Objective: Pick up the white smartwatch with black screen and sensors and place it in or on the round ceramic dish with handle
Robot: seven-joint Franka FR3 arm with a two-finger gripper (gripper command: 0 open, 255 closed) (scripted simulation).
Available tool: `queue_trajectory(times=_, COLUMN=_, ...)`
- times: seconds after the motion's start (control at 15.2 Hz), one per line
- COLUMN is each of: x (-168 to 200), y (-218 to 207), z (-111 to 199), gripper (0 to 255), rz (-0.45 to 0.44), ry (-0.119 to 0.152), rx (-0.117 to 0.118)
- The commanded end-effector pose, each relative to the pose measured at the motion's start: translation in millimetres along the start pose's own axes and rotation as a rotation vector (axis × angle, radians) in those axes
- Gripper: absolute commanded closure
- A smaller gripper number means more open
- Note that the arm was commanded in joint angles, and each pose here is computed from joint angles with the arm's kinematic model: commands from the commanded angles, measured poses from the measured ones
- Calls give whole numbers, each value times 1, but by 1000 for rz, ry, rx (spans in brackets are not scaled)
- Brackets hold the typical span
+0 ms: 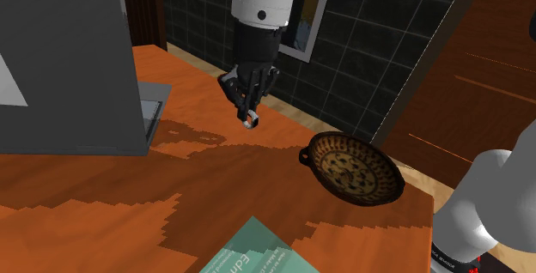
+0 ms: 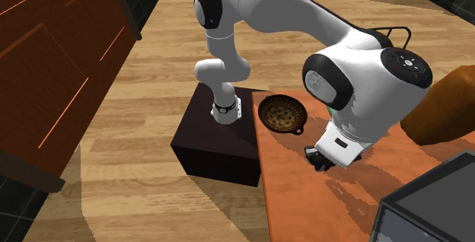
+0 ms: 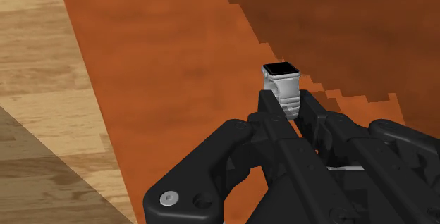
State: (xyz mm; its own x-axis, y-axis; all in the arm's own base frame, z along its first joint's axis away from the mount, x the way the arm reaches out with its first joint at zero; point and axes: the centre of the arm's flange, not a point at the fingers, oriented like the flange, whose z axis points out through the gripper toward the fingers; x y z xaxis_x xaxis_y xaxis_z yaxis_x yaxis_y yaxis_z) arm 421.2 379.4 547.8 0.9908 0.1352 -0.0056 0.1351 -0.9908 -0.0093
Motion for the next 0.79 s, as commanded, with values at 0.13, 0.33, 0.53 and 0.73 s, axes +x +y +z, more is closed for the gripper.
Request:
queue_trajectory(times=0.13, x=0, y=0, z=-21, gripper=255, rz=0, ry=0, rx=0)
queue_trajectory(times=0.33, x=0, y=0, z=-37, gripper=255, rz=0, ry=0, rx=0)
queue_trajectory(times=0.53, x=0, y=0, z=-53, gripper=255, rz=0, ry=0, rx=0)
queue_trajectory(times=0.73, x=0, y=0, z=-69, gripper=255, rz=0, ry=0, rx=0)
